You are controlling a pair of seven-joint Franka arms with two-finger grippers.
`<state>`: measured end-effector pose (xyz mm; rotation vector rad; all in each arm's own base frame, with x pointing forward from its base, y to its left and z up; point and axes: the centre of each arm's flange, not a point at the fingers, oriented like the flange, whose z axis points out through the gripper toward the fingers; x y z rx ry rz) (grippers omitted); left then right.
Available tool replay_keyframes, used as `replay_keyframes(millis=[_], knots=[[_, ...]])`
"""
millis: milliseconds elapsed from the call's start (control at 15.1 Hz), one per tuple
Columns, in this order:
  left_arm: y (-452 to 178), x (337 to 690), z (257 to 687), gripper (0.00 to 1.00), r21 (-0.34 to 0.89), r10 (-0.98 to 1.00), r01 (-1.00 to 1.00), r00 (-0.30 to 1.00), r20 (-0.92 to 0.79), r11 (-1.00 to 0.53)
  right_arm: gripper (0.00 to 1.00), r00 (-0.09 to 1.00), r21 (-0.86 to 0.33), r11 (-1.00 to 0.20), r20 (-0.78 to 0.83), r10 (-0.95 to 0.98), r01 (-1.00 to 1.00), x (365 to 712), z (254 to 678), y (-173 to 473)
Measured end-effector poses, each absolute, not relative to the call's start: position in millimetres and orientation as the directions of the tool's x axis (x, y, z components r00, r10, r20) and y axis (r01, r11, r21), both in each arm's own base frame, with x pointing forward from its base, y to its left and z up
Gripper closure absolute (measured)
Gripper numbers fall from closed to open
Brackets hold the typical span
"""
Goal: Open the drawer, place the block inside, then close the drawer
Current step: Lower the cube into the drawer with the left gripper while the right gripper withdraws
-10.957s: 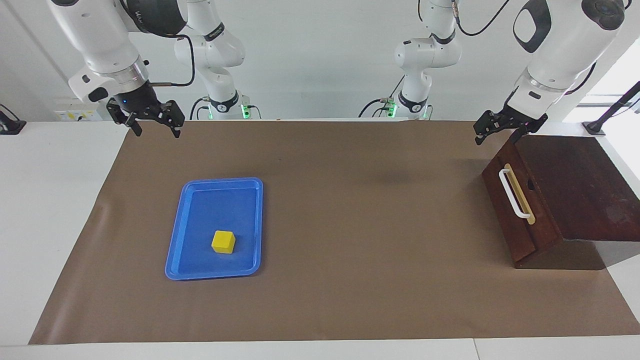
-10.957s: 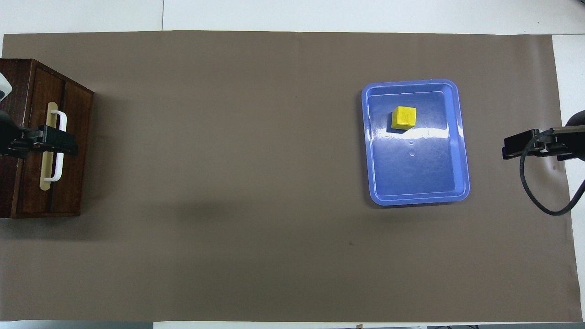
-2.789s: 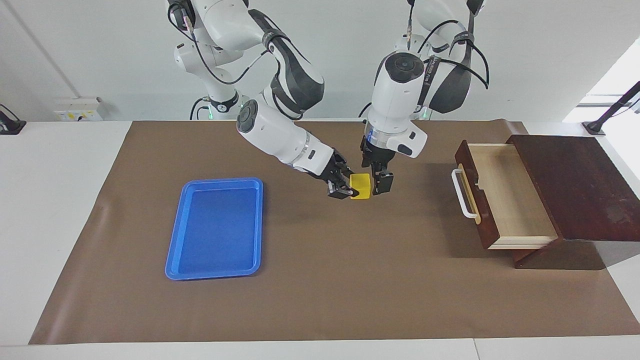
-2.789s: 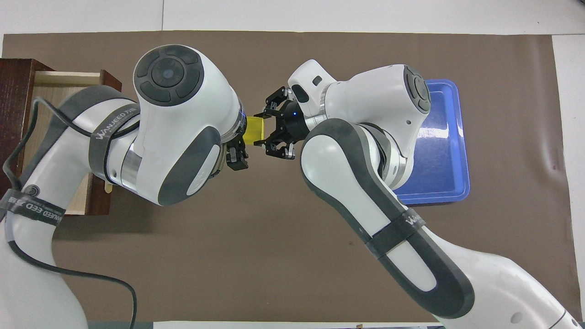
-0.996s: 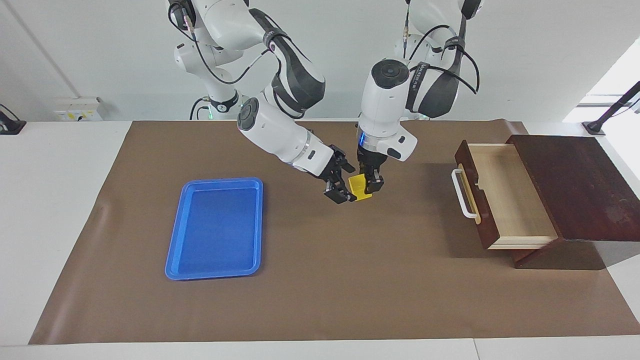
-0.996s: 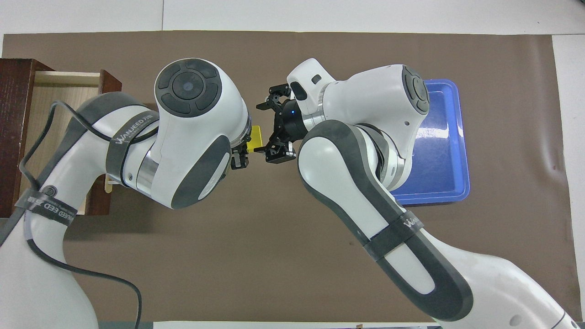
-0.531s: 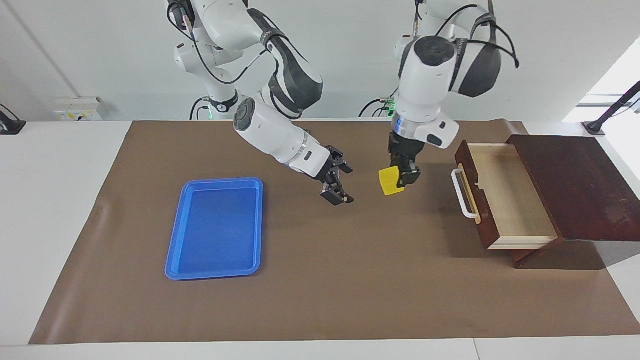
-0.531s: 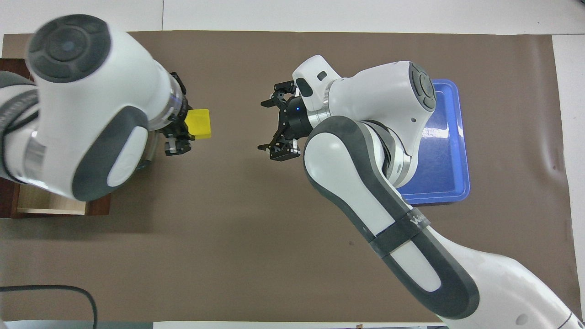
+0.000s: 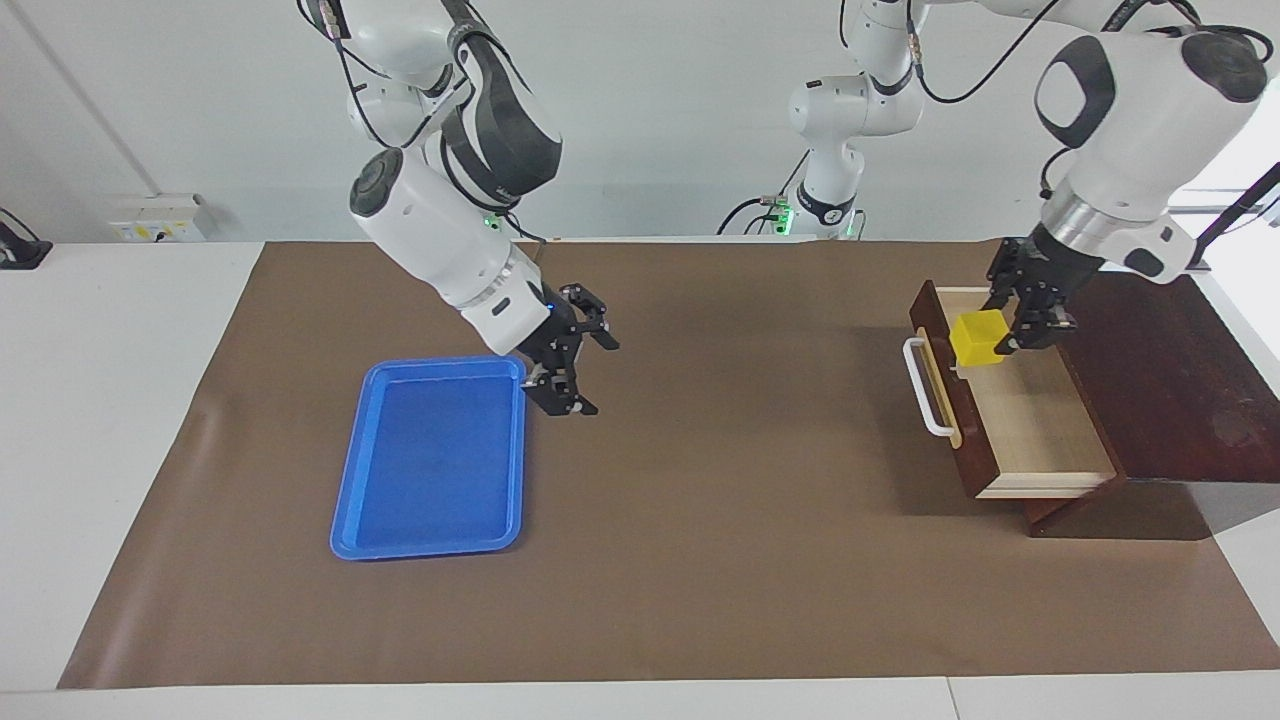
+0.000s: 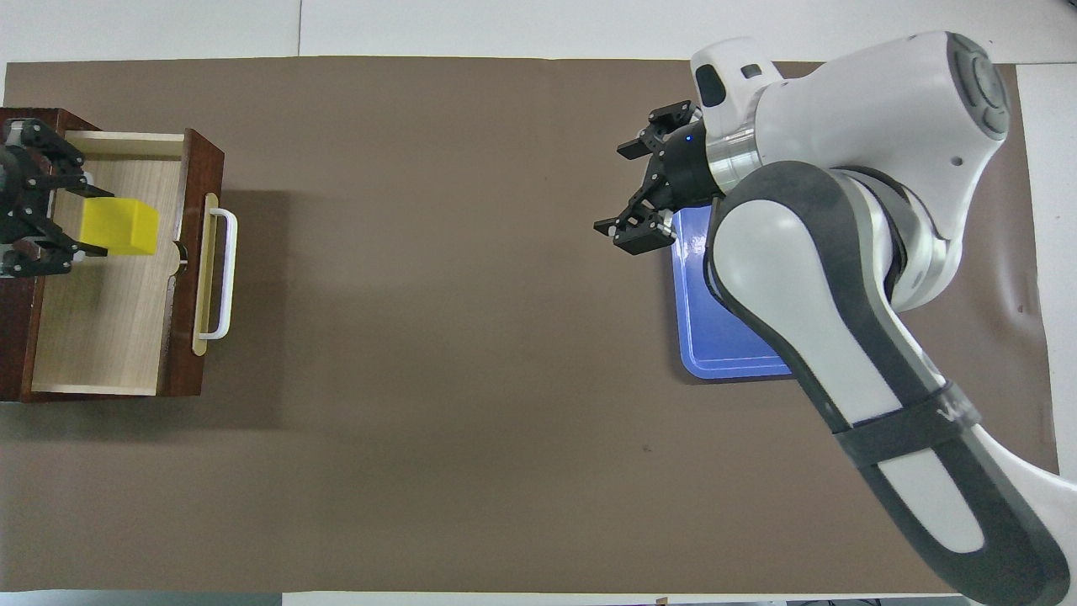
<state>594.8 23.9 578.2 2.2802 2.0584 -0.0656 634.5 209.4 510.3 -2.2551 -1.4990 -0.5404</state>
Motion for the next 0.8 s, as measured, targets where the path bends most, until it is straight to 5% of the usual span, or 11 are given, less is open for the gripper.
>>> replay_keyframes(millis=[398,797], knots=[[73.9,590.5,509.5,0.44,0.04,0.986,0.989,0.142,-0.091,-0.139,0.0,0.446,-0.053,-0.46,0.369,0.816,0.886,647.0,515.7,102.8],[68.2,578.8,473.3,0.44,0.019,0.982,0.987,0.162,-0.095,-0.161,0.0,0.691,-0.104,-0.689,0.23,0.685,0.717,625.6,546.6,6.2]])
